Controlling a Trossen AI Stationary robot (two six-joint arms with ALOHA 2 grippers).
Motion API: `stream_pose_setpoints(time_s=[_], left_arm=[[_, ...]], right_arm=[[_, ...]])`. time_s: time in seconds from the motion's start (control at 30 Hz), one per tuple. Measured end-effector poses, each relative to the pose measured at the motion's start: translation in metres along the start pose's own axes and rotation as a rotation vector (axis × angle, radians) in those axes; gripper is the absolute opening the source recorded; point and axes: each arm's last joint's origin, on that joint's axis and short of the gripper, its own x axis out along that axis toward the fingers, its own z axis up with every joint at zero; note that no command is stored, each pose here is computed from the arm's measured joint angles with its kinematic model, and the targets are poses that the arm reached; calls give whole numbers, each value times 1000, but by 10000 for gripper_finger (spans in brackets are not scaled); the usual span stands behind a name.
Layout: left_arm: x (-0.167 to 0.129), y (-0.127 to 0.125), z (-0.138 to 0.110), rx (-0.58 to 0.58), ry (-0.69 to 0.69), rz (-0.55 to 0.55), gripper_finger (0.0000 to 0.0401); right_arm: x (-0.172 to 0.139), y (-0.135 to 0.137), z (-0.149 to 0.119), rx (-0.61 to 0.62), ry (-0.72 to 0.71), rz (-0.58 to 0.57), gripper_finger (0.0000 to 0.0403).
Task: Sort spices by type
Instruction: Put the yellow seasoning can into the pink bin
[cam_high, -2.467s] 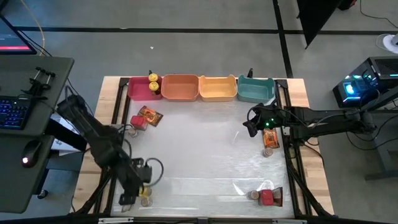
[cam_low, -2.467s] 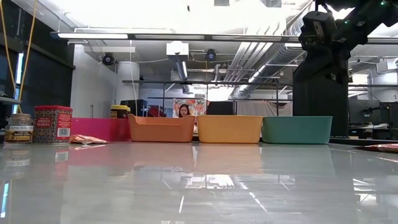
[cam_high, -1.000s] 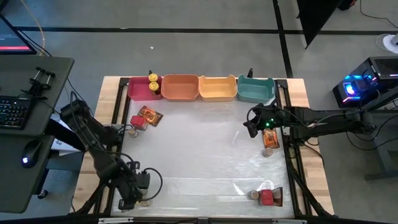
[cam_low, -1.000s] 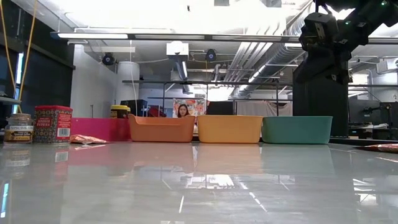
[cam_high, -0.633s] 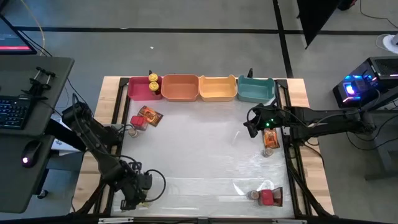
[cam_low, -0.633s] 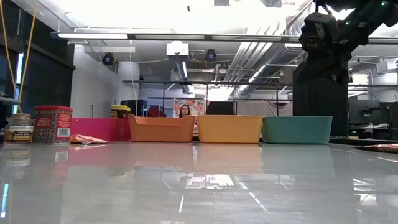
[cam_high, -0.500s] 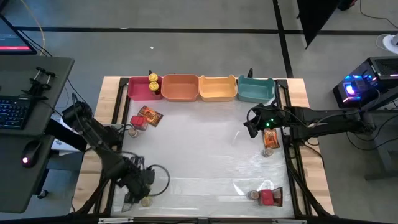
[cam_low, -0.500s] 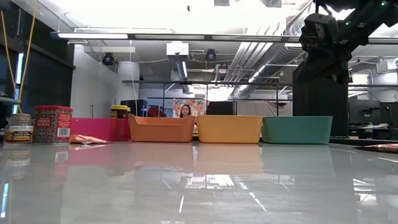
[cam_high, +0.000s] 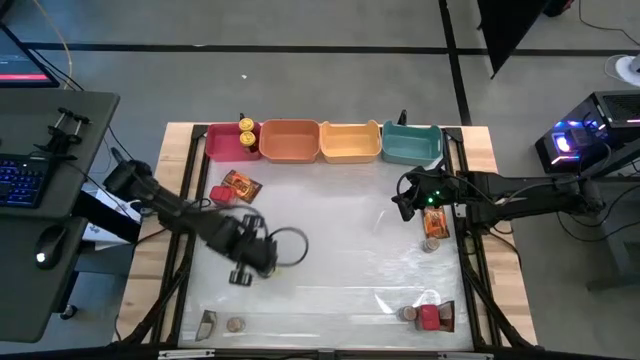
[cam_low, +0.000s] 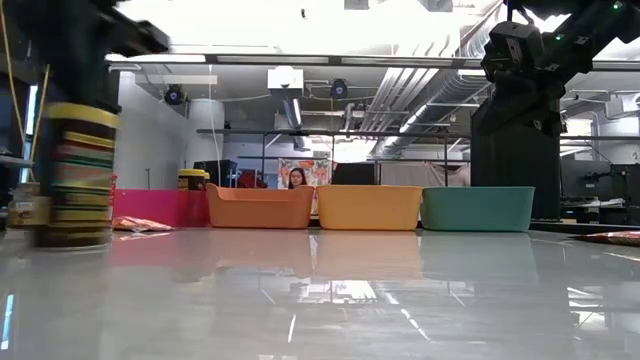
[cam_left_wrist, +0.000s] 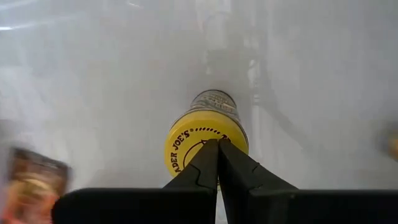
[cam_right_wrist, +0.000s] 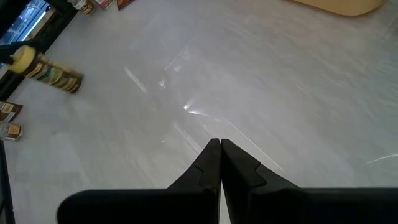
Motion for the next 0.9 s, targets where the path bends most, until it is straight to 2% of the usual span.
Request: stream_pose_setpoints(time_s=[0.23, 0.57, 0.77, 0.9], left_arm=[[8, 47, 16, 54, -45, 38, 0], [15, 106, 15, 58, -2, 96, 0], [14, 126, 10, 42, 31, 102, 0], [-5, 128, 13, 66, 0, 109, 0]], right_arm=[[0, 0, 0, 0, 0, 0, 0], [0, 0, 0, 0, 0, 0, 0], [0, 0, 0, 0, 0, 0, 0], [0, 0, 0, 0, 0, 0, 0]])
